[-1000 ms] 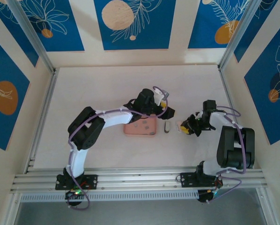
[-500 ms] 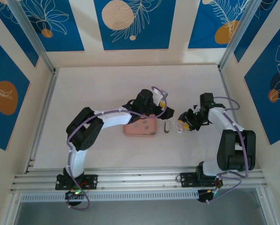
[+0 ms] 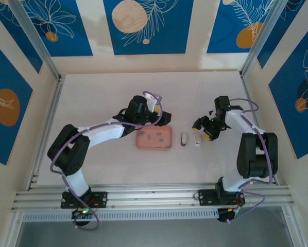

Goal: Load the staples into the stapler

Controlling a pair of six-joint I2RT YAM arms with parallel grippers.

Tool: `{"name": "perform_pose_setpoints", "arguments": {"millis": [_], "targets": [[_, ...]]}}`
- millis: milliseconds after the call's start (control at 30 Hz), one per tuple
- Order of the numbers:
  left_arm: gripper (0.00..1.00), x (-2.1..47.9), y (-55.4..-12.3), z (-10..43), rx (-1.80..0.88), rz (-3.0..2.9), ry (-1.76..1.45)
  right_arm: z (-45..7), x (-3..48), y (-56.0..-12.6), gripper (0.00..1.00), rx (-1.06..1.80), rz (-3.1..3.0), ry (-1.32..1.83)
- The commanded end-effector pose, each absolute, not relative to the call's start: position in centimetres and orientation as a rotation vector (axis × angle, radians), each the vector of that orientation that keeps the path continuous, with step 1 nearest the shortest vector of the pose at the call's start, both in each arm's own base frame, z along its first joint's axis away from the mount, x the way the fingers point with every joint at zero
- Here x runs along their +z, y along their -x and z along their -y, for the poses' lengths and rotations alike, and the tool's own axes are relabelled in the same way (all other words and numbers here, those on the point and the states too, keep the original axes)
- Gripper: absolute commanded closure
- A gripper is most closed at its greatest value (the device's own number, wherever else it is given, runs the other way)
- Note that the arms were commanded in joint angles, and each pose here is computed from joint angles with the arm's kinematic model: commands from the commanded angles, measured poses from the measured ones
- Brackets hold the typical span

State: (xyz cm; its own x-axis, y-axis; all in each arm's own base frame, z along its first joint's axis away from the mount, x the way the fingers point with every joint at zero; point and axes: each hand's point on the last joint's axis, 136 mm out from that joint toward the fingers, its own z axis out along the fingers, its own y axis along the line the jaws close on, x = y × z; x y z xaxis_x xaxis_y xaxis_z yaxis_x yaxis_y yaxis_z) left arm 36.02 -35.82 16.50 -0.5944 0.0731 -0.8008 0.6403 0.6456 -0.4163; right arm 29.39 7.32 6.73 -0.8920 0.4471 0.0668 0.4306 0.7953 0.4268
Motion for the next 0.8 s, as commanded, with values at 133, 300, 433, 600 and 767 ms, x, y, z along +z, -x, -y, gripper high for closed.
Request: {"name": "perform_pose_setpoints", "arguments": {"millis": [133, 300, 433, 600, 767], "targets": [[0.12, 16.0, -35.7, 33.6, -0.854, -2.107, -0.518, -8.4, 5.2, -30.0, 0.36, 0.522, -3.054, -0.525], [0.12, 16.0, -35.8, 33.4, -0.848, -2.104, -0.517, -8.2, 3.6, -29.1, 0.41, 0.313, -3.156, -0.436], [0.12, 16.0, -35.7, 33.5, -0.847, -2.105, -0.524, -8.0, 3.0, -28.8, 0.45, 0.224, -3.188, -0.404], [0.12, 16.1, -35.8, 33.4, -0.844, -2.103, -0.526, -7.5, 2.9, -28.8, 0.54, 0.145, -3.201, -0.379], [0.12, 16.3, -35.8, 33.4, -0.844, -2.098, -0.522, -8.1, 4.4, -29.9, 0.7, 0.143, -3.152, -0.338]]}}
